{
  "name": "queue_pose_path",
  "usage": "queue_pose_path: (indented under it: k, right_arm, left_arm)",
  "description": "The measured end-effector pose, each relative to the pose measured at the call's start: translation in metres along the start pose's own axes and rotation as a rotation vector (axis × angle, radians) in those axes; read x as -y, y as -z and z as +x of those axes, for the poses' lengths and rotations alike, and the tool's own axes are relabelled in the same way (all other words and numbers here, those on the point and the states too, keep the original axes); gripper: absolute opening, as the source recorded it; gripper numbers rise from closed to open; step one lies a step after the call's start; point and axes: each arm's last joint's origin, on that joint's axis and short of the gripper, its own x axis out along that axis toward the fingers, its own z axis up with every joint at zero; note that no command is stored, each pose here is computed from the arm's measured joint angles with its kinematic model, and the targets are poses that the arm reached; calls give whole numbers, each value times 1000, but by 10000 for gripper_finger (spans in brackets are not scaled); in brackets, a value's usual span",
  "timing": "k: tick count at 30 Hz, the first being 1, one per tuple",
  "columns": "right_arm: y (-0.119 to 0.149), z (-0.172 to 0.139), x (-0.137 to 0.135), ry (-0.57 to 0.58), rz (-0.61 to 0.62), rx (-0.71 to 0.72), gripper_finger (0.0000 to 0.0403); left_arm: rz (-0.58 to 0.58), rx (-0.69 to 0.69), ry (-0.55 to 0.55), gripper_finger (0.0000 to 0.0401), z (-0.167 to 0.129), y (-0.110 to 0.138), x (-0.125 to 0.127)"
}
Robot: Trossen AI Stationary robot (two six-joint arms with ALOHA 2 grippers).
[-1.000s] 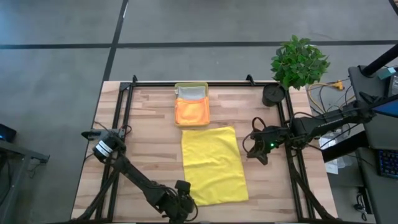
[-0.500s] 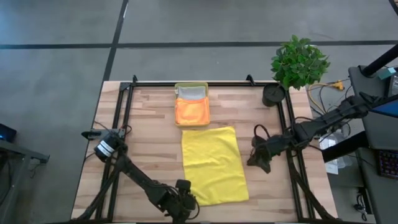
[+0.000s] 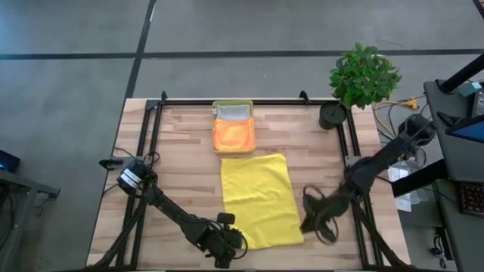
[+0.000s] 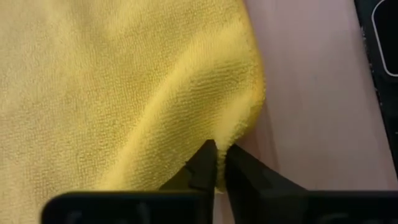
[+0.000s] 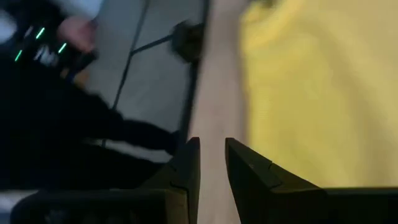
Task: Fold microfiber towels
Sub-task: Fold the yellow microfiber cloth
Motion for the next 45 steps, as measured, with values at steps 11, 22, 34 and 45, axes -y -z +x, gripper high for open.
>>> queue_pose_path:
  k: [11, 22, 34, 45]
  right_arm:
    - [39, 69, -7, 27, -191, -169, 92]
    - [39, 80, -5, 103, -305, -210, 168]
    - [52, 87, 10, 251, -350, -334, 142]
    - [33, 67, -10, 221, -360, -360, 11]
  left_arm:
    - [-2, -25, 40, 8, -2, 1, 2]
    - [-2, -34, 59, 8, -3, 1, 3]
    - [2, -41, 68, 8, -5, 1, 3]
    - [48, -45, 76, 1, -40, -5, -3]
